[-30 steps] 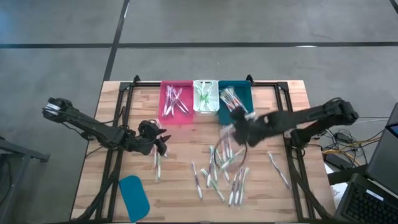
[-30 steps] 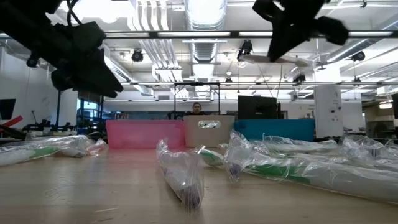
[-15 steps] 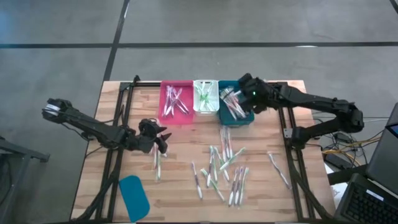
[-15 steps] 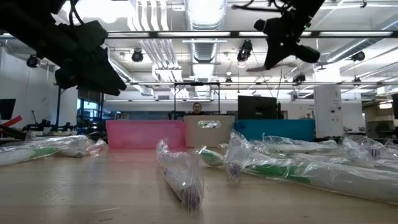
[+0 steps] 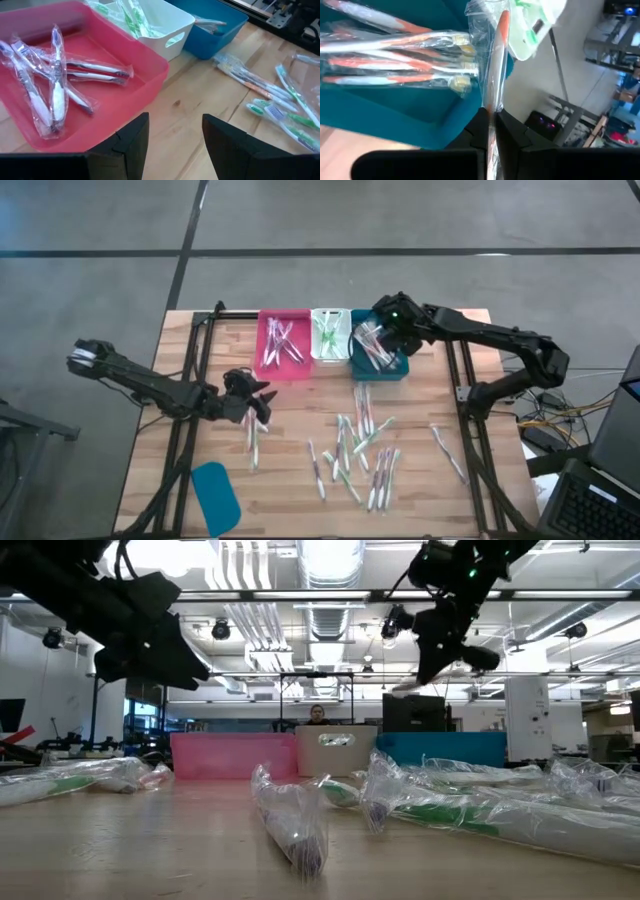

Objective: Pick & Place Toothbrushes
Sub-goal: Put the orange toothbrush into the blue bin, then put the violet toothbrush into the pink bin

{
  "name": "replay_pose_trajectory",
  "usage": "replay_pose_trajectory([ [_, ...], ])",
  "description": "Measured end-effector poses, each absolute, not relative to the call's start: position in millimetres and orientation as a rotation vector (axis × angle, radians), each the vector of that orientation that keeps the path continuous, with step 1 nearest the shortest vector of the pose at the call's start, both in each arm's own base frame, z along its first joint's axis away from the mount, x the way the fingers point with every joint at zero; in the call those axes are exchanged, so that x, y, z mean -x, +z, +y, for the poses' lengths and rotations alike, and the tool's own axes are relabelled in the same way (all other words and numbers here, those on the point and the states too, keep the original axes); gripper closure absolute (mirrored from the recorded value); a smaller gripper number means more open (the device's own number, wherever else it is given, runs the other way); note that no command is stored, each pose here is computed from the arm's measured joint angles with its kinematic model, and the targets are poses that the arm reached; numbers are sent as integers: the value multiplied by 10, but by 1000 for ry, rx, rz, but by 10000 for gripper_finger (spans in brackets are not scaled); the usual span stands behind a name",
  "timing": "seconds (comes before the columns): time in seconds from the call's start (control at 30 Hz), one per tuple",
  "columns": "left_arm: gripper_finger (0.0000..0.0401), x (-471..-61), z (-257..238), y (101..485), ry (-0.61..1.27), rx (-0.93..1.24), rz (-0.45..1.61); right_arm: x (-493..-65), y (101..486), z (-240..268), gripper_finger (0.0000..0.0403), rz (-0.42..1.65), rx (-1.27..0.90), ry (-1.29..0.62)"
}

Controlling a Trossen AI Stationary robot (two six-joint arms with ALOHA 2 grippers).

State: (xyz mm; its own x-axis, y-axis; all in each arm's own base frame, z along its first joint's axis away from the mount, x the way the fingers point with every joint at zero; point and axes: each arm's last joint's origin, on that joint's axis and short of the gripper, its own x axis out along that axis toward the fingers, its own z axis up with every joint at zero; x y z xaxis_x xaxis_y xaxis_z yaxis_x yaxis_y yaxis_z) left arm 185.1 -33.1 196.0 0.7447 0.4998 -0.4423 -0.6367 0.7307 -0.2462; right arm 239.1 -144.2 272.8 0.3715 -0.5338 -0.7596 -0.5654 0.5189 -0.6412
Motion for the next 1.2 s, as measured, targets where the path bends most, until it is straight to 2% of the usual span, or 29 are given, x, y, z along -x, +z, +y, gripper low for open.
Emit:
replay_pose_trajectory([
  [0.43,213,-1865,-255,1962,673,379,364,-2637,2054,-1638,390,1407,979,245],
  [0.53,213,-1867,-242,1962,680,380,362,-2677,1923,-1663,385,1438,902,227],
  [0.63,213,-1868,-229,1962,686,381,361,-2701,1863,-1678,362,1450,812,166],
  [0.93,213,-1871,-206,1962,697,384,359,-2663,2053,-1652,275,1391,717,21],
  [1.07,213,-1871,-206,1962,697,384,359,-2615,2239,-1564,252,1337,696,-36],
  [1.2,213,-1874,-212,1959,672,369,379,-2559,2423,-1323,245,1291,673,-12],
])
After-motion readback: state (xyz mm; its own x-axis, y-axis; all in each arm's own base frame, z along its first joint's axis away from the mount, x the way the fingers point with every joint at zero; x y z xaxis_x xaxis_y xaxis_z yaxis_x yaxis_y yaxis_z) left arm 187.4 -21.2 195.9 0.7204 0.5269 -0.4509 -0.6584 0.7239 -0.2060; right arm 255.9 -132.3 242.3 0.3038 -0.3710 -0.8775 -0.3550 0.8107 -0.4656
